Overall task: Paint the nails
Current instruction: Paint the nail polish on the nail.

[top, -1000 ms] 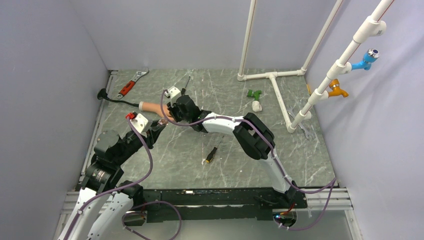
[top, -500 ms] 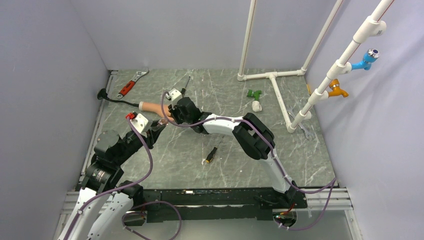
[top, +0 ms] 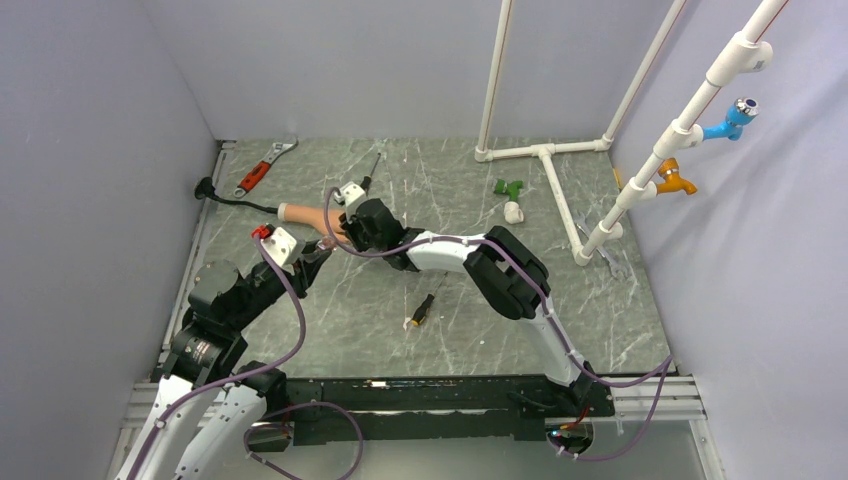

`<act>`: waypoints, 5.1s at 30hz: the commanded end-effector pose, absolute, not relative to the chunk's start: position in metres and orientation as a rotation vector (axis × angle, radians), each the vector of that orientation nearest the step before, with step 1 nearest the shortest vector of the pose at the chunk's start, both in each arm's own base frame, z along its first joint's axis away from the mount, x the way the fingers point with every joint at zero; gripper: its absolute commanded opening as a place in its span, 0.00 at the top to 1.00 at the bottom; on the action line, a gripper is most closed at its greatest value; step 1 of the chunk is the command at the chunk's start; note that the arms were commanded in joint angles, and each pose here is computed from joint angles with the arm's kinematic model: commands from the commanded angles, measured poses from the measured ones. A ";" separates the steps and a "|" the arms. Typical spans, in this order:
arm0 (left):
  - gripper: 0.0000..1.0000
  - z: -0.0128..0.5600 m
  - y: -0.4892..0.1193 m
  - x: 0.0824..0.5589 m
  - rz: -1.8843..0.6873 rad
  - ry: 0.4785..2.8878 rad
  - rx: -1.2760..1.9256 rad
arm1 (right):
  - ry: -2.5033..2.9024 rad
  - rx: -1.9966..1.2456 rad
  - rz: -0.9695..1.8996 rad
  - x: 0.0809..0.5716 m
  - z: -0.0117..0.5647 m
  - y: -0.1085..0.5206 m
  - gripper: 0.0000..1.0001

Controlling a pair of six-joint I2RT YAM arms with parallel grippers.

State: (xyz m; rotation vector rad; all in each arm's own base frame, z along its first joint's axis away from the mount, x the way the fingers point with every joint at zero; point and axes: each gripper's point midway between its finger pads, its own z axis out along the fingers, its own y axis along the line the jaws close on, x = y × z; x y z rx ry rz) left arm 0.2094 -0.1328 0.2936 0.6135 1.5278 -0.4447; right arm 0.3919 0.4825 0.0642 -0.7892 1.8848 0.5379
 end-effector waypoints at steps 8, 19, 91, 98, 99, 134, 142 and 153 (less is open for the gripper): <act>1.00 0.311 -0.131 0.211 -0.436 1.480 0.591 | 1.790 -0.742 0.471 0.401 0.105 0.474 1.00; 1.00 0.312 -0.131 0.211 -0.435 1.478 0.591 | 1.763 -0.733 0.496 0.402 0.118 0.483 1.00; 1.00 0.303 -0.134 0.218 -0.441 1.518 0.596 | 1.773 -0.674 0.521 0.399 0.110 0.484 1.00; 1.00 0.302 -0.135 0.219 -0.447 1.521 0.599 | 1.748 -0.656 0.524 0.400 0.126 0.482 1.00; 1.00 0.302 -0.135 0.219 -0.449 1.523 0.599 | 1.744 -0.655 0.527 0.400 0.128 0.482 1.00; 1.00 0.296 -0.131 0.224 -0.419 1.546 0.582 | 1.768 -0.623 0.595 0.404 0.110 0.501 1.00; 1.00 0.295 -0.132 0.224 -0.422 1.551 0.584 | 1.775 -0.619 0.554 0.403 0.107 0.488 1.00; 1.00 0.295 -0.132 0.224 -0.421 1.551 0.584 | 1.763 -0.603 0.520 0.404 0.114 0.479 1.00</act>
